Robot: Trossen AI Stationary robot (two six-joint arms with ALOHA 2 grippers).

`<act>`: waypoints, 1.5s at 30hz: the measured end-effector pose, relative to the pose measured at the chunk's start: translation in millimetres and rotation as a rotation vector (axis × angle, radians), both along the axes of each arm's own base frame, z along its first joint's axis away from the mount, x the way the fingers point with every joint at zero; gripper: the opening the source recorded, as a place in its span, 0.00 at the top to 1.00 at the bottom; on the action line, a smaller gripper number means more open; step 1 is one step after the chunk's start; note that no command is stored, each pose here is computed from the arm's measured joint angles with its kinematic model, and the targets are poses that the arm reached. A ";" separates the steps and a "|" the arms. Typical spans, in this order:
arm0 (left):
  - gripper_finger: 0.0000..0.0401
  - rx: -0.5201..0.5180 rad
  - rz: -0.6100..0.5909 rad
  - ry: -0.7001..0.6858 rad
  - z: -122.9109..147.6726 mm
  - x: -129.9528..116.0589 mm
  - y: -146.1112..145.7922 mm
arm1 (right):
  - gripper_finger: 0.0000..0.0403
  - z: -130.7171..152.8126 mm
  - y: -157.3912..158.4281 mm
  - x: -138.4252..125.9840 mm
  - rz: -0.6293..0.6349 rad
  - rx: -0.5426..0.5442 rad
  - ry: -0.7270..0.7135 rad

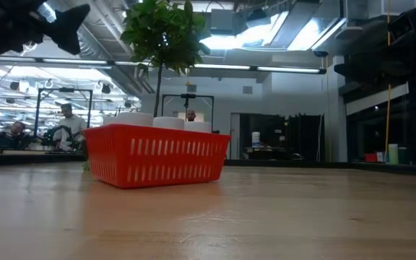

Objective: Pick and place pill bottles into a basket
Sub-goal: Return to Home Position

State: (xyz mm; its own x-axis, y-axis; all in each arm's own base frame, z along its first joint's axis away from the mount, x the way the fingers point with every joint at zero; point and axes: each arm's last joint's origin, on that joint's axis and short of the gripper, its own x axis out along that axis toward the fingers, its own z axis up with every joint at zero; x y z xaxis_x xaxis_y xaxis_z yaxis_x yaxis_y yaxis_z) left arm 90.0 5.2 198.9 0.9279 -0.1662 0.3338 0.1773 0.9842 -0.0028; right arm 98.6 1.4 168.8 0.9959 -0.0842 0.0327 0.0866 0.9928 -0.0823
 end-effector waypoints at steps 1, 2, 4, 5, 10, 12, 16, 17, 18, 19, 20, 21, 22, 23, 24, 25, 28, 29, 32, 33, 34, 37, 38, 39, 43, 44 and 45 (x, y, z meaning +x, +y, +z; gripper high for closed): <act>0.36 0.003 -0.009 -0.005 0.6 -0.2 -0.7 | 0.34 0.0 0.0 0.0 0.000 0.000 0.000; 0.36 0.000 -0.016 0.012 -0.9 0.6 -1.0 | 0.34 0.0 0.0 0.0 0.001 0.000 0.000; 0.36 -0.003 -0.017 0.032 -2.7 1.5 -1.2 | 0.34 -0.1 0.0 0.0 0.001 0.000 0.001; 0.36 -0.003 -0.018 0.028 -2.4 1.4 -1.3 | 0.34 0.0 0.0 0.0 0.000 0.000 0.000; 0.36 -0.004 -0.017 0.035 -2.9 1.8 -1.2 | 0.34 -0.1 0.0 0.0 0.000 0.000 0.001; 0.36 -0.008 -0.010 0.052 -4.4 2.4 -1.0 | 0.34 -0.1 0.0 0.0 0.000 0.000 0.001; 0.36 -0.010 0.066 0.216 -20.6 6.2 1.9 | 0.34 -0.1 0.0 0.0 0.000 0.000 0.001; 0.36 0.011 0.071 0.274 -26.6 6.8 2.0 | 0.34 -0.1 0.0 0.0 0.001 0.000 0.001; 0.36 0.027 0.082 0.304 -29.3 7.2 2.2 | 0.34 0.0 0.0 0.0 0.000 0.000 0.000; 0.36 0.042 0.113 0.306 -29.6 7.8 3.1 | 0.34 -0.1 0.0 0.0 0.000 0.000 0.001; 0.36 0.053 0.148 0.317 -30.6 8.8 4.2 | 0.34 0.0 0.0 0.0 0.000 0.000 0.000; 0.36 0.060 0.185 0.332 -32.2 9.2 5.3 | 0.34 0.1 0.0 0.0 0.000 0.000 -0.001; 0.36 0.065 0.214 0.337 -32.6 9.3 6.2 | 0.34 0.0 0.0 0.0 0.001 0.000 0.000; 0.36 0.069 0.237 0.338 -32.7 9.1 6.9 | 0.34 -0.1 0.0 0.0 0.000 0.000 0.001; 0.36 0.068 0.257 0.337 -32.5 9.0 7.4 | 0.34 0.0 0.0 0.0 0.000 0.000 0.000; 0.36 0.065 0.272 0.347 -33.4 9.0 7.8 | 0.34 -0.1 0.0 0.0 0.000 0.000 0.001; 0.36 0.062 0.289 0.355 -34.2 9.0 8.4 | 0.34 -0.1 0.0 0.0 0.000 0.000 0.001; 0.36 0.062 0.290 0.355 -34.2 9.0 8.4 | 0.34 -0.1 0.0 0.0 0.000 0.000 0.001; 0.36 0.062 0.290 0.355 -34.2 9.0 8.4 | 0.34 -0.1 0.0 0.0 0.000 0.000 0.001; 0.36 0.062 0.290 0.356 -34.2 9.0 8.4 | 0.34 -0.1 0.0 0.0 0.000 0.000 0.001; 0.36 0.062 0.291 0.356 -34.2 9.0 8.4 | 0.34 -0.1 0.0 0.0 0.000 0.000 0.001; 0.36 0.062 0.293 0.356 -34.2 9.0 8.5 | 0.34 -0.1 0.0 0.0 0.000 0.000 0.001; 0.36 0.062 0.294 0.357 -34.3 9.0 8.5 | 0.34 -0.1 0.0 0.0 0.000 0.000 0.001; 0.36 0.062 0.294 0.357 -34.3 9.0 8.5 | 0.34 -0.1 0.0 0.0 0.000 0.000 0.001; 0.36 0.062 0.294 0.357 -34.3 9.0 8.5 | 0.34 -0.1 0.0 0.0 0.000 0.000 0.001; 0.36 0.062 0.294 0.357 -34.3 9.0 8.5 | 0.34 -0.1 0.0 0.0 0.000 0.000 0.001; 0.36 0.062 0.294 0.357 -34.3 9.0 8.5 | 0.34 -0.1 0.0 0.0 0.000 0.000 0.001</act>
State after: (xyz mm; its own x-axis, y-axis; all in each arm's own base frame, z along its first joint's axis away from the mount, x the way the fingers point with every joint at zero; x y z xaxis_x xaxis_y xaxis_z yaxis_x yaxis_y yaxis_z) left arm 99.0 13.7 164.7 0.9936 0.1119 -0.0170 -0.1110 0.9927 0.0472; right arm 98.6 1.4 168.7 0.9960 -0.0840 0.0315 0.0863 0.9929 -0.0824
